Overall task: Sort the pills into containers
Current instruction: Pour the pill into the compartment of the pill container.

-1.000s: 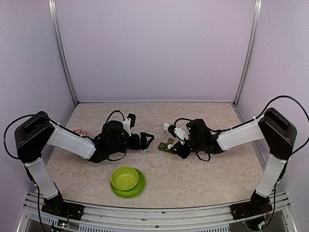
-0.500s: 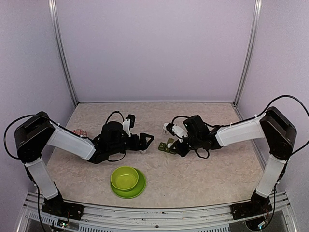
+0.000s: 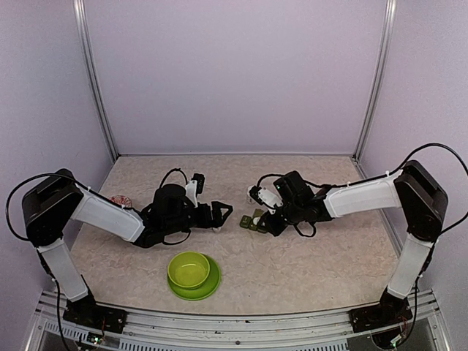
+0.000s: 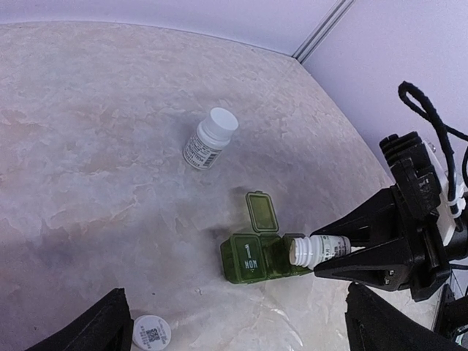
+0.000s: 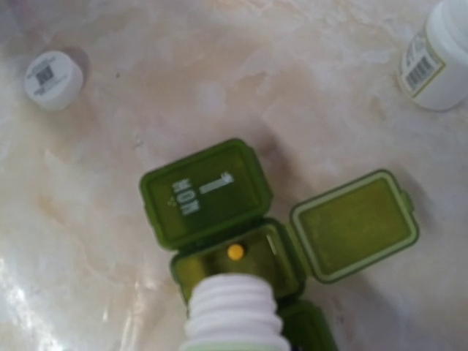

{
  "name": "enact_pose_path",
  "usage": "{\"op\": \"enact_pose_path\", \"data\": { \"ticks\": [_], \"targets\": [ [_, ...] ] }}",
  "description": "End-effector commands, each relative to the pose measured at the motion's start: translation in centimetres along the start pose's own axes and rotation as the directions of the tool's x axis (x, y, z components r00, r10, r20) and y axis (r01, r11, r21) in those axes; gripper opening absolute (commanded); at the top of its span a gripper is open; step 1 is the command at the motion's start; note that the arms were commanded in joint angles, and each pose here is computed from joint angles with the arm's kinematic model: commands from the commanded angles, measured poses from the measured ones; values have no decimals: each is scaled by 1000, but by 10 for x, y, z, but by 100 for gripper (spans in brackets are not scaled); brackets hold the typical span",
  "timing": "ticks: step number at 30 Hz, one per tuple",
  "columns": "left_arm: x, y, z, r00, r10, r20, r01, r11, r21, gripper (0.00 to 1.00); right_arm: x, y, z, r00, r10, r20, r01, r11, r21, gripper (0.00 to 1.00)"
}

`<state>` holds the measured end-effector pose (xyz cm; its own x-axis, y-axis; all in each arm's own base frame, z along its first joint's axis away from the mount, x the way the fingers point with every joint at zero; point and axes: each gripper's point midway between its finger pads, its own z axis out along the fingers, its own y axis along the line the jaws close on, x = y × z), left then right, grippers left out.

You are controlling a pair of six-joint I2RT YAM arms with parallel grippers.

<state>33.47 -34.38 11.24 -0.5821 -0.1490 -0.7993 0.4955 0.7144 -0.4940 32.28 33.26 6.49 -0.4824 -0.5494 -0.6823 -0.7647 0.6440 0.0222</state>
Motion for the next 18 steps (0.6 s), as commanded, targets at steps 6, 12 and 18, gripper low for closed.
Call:
{"op": "enact_pose_path", "data": {
  "ticks": [6, 12, 18],
  "targets": [
    [-7, -1, -3, 1000, 2, 24, -2, 1000, 8, 99, 13, 0, 11, 996, -12, -88, 13, 1000, 16, 6],
    [-8, -1, -2, 1000, 1, 25, -1, 1000, 9, 99, 11, -1, 9, 995, -9, -95, 11, 1000, 20, 6],
    [-7, 0, -2, 1000, 2, 25, -2, 1000, 5, 99, 9, -1, 8, 996, -13, -90, 15, 1000, 22, 6]
  ]
}}
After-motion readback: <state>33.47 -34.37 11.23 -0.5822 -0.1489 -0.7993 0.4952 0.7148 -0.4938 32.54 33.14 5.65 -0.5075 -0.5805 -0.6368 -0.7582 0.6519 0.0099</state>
